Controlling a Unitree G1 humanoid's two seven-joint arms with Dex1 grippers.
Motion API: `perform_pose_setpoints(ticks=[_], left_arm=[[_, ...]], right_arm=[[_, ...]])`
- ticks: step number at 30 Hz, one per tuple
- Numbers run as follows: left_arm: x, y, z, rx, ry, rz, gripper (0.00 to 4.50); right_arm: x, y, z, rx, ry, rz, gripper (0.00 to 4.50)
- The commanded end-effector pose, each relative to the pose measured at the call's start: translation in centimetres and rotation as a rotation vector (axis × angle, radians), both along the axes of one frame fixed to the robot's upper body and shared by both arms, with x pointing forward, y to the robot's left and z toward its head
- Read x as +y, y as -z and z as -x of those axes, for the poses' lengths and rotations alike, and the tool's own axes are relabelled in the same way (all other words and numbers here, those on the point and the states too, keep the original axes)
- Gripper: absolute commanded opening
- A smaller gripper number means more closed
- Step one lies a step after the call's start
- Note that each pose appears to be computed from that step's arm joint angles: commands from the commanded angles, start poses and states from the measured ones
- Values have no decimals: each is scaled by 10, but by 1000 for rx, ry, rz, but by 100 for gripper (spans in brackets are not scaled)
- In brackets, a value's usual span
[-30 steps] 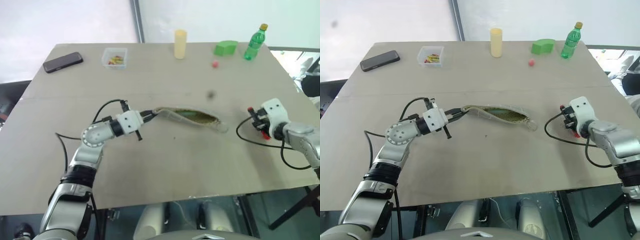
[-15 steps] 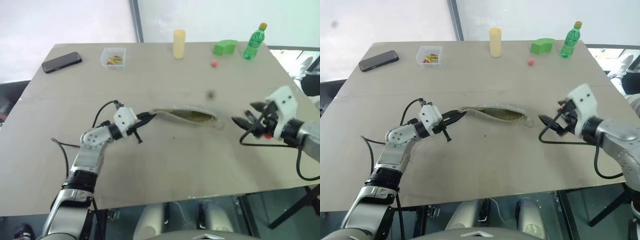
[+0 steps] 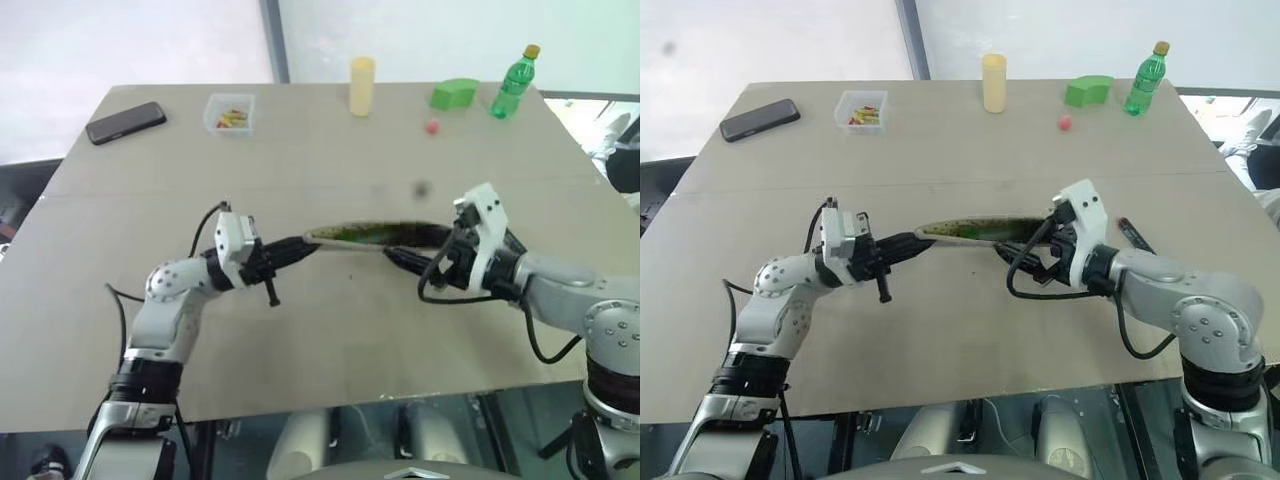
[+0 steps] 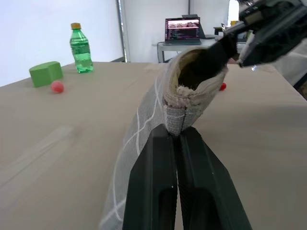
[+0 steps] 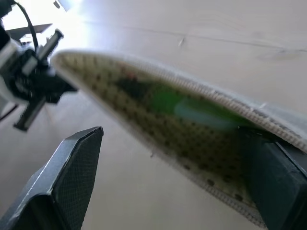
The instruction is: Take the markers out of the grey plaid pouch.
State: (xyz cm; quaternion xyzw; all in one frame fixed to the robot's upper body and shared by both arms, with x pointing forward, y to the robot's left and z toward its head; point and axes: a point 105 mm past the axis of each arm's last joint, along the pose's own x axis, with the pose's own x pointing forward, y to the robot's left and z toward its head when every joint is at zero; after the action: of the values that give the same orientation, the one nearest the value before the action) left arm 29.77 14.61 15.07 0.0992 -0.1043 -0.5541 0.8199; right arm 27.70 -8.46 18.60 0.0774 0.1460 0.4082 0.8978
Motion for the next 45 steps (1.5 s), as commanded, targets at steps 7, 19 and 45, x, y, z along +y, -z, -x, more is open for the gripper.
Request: perform_pose_setpoints(ticks=[7, 19, 45], left_arm=[[-16, -7, 9, -63, 48, 0, 0], [-26, 4, 10, -23, 75, -8, 0], [-52, 12, 17, -8, 181, -26, 0]], right_arm=[[2, 29, -18, 166, 77, -8, 290], [26, 57, -38, -313, 47, 491, 299], [66, 68, -82, -582, 55, 291, 428]])
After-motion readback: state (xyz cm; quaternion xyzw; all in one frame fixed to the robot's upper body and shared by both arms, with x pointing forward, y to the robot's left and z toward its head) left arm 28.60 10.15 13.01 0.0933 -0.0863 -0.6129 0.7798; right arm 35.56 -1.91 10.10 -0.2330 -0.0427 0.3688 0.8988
